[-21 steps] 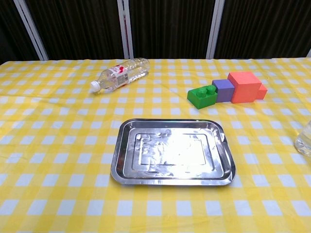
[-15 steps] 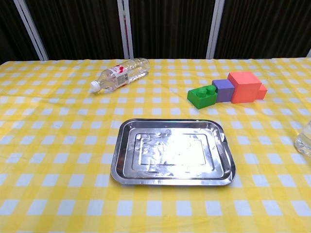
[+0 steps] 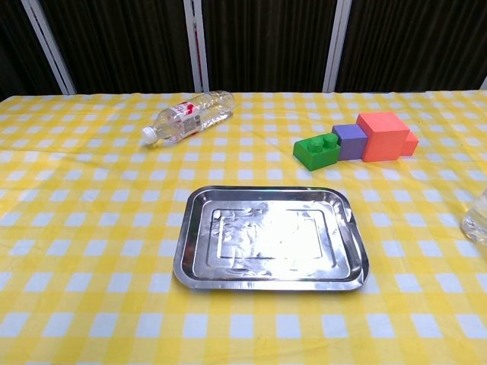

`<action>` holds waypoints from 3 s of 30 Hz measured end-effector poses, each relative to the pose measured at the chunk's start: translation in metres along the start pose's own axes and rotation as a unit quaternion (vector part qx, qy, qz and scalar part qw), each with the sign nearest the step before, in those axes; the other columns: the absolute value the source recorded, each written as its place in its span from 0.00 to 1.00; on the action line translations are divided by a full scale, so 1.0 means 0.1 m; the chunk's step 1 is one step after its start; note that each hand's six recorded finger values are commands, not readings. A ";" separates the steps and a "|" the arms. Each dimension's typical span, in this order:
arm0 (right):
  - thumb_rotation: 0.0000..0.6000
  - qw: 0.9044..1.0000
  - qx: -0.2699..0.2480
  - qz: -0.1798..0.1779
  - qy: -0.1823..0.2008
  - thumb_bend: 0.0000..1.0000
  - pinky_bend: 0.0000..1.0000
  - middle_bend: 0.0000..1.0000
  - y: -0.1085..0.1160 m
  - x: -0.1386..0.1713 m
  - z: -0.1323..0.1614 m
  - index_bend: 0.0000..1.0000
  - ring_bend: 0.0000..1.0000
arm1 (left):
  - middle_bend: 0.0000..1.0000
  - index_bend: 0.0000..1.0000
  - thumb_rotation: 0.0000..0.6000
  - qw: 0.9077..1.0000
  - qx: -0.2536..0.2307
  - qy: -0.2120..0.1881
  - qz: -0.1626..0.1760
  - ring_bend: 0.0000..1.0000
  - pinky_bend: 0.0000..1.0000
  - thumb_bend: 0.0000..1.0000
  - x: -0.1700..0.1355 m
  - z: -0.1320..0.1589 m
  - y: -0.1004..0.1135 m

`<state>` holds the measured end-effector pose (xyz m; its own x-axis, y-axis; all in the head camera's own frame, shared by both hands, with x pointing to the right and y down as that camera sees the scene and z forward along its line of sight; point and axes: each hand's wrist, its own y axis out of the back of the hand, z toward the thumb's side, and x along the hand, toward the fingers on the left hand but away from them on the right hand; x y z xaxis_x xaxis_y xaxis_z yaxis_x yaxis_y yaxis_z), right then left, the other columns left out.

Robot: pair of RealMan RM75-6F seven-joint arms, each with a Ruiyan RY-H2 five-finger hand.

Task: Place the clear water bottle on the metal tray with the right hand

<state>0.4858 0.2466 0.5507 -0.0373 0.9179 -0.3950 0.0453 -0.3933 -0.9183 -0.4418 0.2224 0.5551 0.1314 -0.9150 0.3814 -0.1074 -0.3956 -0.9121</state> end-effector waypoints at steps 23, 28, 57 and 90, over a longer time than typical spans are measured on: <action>1.00 0.975 -0.180 0.129 -0.021 0.15 0.00 0.08 -0.39 -0.10 0.05 0.09 0.00 | 0.00 0.20 1.00 0.999 -0.021 -0.005 0.024 0.00 0.00 0.19 -0.10 -0.01 0.15; 1.00 0.974 -0.182 0.134 -0.021 0.15 0.00 0.08 -0.40 -0.27 0.07 0.09 0.00 | 0.00 0.20 1.00 1.000 -0.019 -0.005 0.021 0.00 0.00 0.19 -0.09 0.00 0.14; 1.00 0.921 -0.325 0.215 0.004 0.15 0.00 0.19 -0.72 -0.88 0.66 0.15 0.00 | 0.00 0.21 1.00 1.000 -0.009 -0.006 0.013 0.00 0.00 0.19 -0.07 0.03 0.08; 1.00 0.925 -0.354 0.135 0.015 0.17 0.00 0.62 -0.78 -1.07 0.88 0.76 0.38 | 0.00 0.21 1.00 1.000 -0.005 -0.016 0.004 0.00 0.00 0.19 -0.08 0.11 0.03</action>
<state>0.3979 0.1742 0.6623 0.0986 0.7961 -0.5970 0.6924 -0.4858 -0.5335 -0.4321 0.2297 0.5471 0.1624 -0.9150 0.3692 -0.1192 -0.3896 -0.9132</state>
